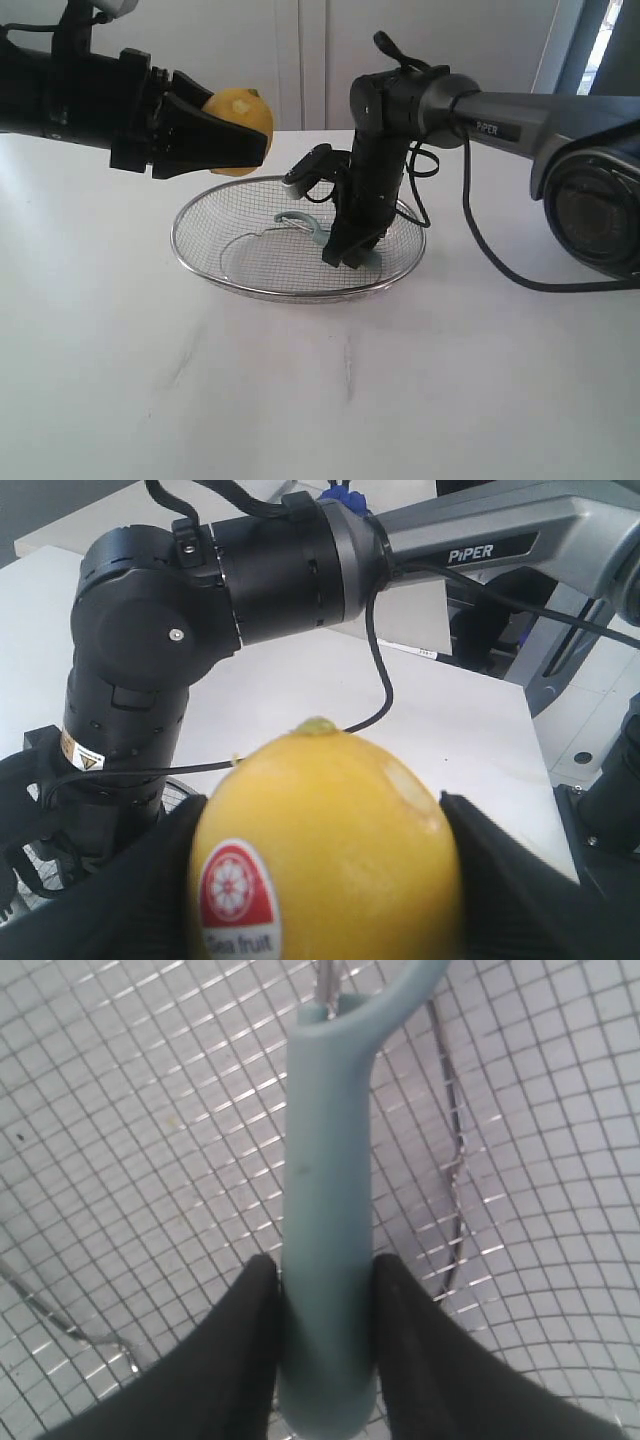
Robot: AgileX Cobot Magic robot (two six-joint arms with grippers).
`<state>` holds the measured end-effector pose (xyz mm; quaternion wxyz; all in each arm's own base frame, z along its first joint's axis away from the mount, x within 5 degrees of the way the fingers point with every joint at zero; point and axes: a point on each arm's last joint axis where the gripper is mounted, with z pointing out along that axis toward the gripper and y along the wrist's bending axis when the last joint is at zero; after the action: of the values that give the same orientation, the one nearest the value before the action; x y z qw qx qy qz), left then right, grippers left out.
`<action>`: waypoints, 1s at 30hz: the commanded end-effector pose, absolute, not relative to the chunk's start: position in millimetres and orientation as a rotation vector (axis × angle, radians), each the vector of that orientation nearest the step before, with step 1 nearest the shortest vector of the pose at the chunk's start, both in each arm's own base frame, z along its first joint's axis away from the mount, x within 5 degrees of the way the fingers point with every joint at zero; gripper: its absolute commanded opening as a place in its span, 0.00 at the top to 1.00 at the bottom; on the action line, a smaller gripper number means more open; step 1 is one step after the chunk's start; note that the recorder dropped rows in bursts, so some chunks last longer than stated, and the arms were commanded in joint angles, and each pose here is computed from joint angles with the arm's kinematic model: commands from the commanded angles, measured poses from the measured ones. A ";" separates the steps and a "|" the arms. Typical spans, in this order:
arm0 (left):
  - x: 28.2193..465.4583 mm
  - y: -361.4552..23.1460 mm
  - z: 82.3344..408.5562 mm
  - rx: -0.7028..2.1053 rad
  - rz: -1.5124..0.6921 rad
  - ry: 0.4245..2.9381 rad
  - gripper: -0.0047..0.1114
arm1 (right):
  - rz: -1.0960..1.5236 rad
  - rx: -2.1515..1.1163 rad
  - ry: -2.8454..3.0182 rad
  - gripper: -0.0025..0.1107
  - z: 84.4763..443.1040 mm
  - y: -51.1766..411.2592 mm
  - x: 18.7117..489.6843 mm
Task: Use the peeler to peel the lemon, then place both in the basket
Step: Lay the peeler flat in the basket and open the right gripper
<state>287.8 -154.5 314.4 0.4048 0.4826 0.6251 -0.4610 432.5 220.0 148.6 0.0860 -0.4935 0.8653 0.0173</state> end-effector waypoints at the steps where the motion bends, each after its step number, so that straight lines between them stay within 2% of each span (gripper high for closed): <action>1: 285.4 -155.8 319.4 1.209 -1.188 1.552 0.96 | 0.045 -1.469 2.573 0.98 153.2 217.6 434.0; 15: 285.4 -155.8 319.4 1.209 -1.188 1.552 0.96 | 0.041 -1.463 2.558 0.97 161.1 217.2 433.6; 17: 285.4 -155.8 319.4 1.209 -1.188 1.552 0.96 | 0.041 -1.463 2.558 0.93 161.1 217.2 433.6; 20: 285.4 -155.8 319.4 1.209 -1.188 1.552 0.96 | 0.041 -1.463 2.558 0.81 161.1 217.2 433.6; 24: 285.4 -155.8 319.4 1.209 -1.188 1.552 0.96 | 0.041 -1.463 2.558 0.71 161.1 217.2 433.6; 30: 285.6 -155.7 319.3 1.207 -1.186 1.553 0.96 | 0.041 -1.461 2.556 0.65 161.1 217.3 433.8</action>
<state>287.8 -154.5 314.4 0.4048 0.4826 0.6251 -0.4610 432.0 219.6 154.2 0.0898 -0.4939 0.8647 0.0162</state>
